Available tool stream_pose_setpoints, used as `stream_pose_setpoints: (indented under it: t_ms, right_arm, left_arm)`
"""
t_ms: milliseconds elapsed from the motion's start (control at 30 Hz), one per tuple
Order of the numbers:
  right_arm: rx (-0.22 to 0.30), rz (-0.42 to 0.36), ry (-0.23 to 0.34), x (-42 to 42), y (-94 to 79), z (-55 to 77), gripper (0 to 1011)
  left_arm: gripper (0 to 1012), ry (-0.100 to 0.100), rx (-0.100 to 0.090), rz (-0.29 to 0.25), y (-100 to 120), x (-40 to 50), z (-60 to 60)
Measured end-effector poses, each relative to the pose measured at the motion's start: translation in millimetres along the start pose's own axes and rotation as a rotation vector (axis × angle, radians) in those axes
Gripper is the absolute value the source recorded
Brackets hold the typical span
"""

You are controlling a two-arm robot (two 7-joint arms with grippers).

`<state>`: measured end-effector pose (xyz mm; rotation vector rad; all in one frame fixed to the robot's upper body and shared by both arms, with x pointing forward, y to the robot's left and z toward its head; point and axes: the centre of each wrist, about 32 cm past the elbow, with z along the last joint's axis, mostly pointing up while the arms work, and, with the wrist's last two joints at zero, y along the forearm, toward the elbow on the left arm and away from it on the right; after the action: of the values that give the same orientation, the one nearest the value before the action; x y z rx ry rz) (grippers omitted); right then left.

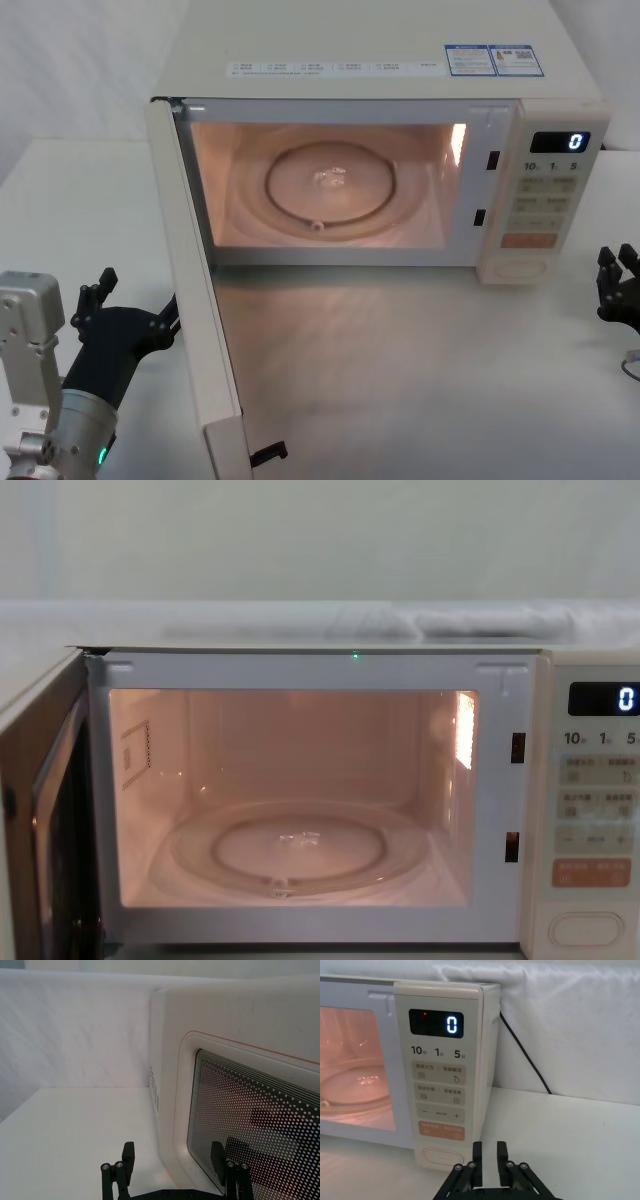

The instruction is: Press the button to open the microwave door with one hand; close the microwave door with the other hand.

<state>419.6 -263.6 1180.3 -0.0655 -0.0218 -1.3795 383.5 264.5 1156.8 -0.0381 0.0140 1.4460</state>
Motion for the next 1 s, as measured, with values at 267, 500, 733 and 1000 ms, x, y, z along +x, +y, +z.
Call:
stream_pose_setpoints:
  t_ms: [267,500,733,1000]
  right_arm:
    - [-0.001,-0.002,0.0,0.1,0.0,-0.2,436]
    - [-0.001,-0.003,0.001,0.0,0.0,-0.3,656]
    - [-0.002,-0.004,0.0,0.0,0.1,-0.5,871]
    - [-0.002,-0.004,0.0,0.0,0.1,-0.5,1002]
  left_arm:
    - [1001,0.0,0.0,0.0,0.0,0.0,0.0]
    - [1001,0.0,0.0,0.0,0.0,0.0,0.0]
    - [1001,0.0,0.0,0.0,0.0,0.0,0.0]
    - [1001,0.0,0.0,0.0,0.0,0.0,0.0]
